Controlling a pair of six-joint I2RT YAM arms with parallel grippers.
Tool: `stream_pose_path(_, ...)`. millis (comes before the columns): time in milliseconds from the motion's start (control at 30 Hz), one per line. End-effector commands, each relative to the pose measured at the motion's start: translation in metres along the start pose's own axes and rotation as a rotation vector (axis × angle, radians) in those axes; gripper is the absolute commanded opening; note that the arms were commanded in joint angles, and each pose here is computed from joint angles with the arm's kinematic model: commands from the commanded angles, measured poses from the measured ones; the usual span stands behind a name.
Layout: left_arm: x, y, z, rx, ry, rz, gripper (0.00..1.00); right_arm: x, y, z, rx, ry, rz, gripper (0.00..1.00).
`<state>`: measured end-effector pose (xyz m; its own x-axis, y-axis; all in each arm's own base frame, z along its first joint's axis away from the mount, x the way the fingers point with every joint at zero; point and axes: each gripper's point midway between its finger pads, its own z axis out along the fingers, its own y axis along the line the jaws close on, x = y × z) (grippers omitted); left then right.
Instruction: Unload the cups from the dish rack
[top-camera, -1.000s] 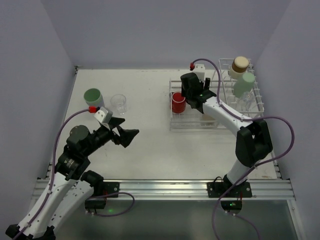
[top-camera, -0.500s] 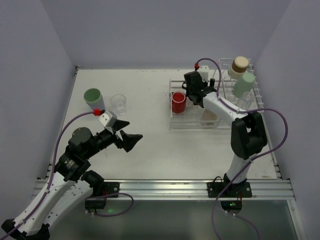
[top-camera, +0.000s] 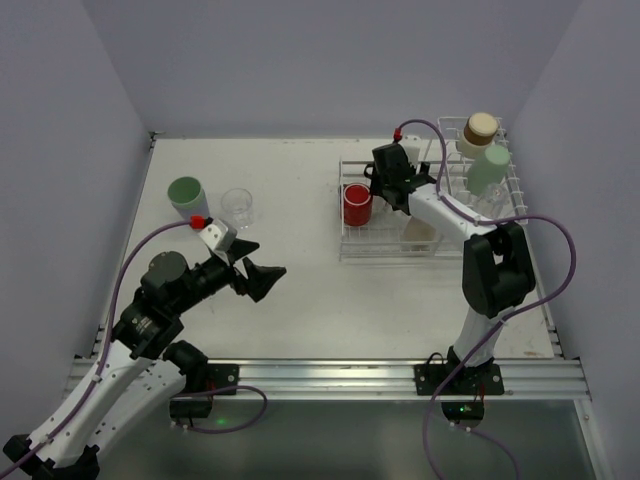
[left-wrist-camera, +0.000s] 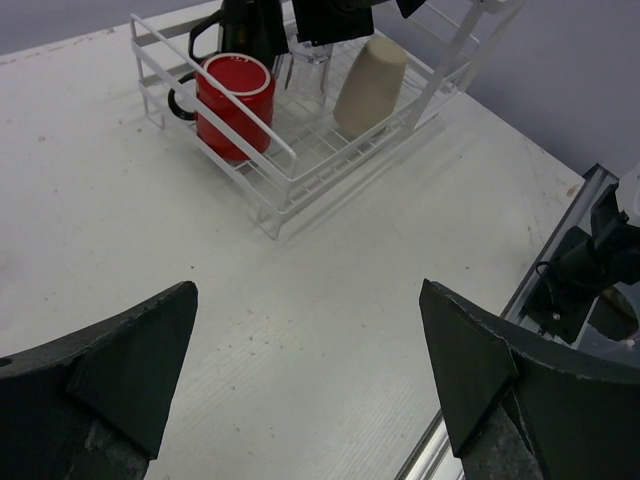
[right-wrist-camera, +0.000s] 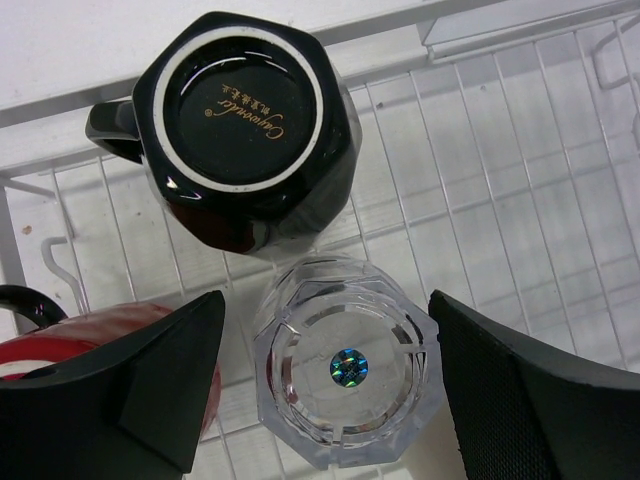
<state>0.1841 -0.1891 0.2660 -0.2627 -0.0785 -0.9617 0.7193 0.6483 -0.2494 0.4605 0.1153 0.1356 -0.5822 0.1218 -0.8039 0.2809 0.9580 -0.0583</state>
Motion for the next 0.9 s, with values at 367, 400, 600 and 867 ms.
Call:
stream_pose_path(367,-0.011,0.006,0.000,-0.033,-0.028,0.033,0.97,-0.001,-0.002,-0.002,-0.004,-0.009,0.053,0.54)
stream_pose_path(400,-0.011,0.006,0.000,-0.036,-0.028,0.032,0.97,-0.006,-0.003,-0.006,-0.011,-0.028,0.061,0.47)
stream_pose_path(600,-0.013,0.004,0.004,-0.025,-0.028,0.005,0.96,-0.046,-0.004,-0.043,-0.074,-0.183,0.103,0.31)
stream_pose_path(867,-0.019,-0.001,0.010,-0.003,-0.038,-0.049,0.94,-0.085,-0.003,-0.105,-0.156,-0.383,0.128,0.31)
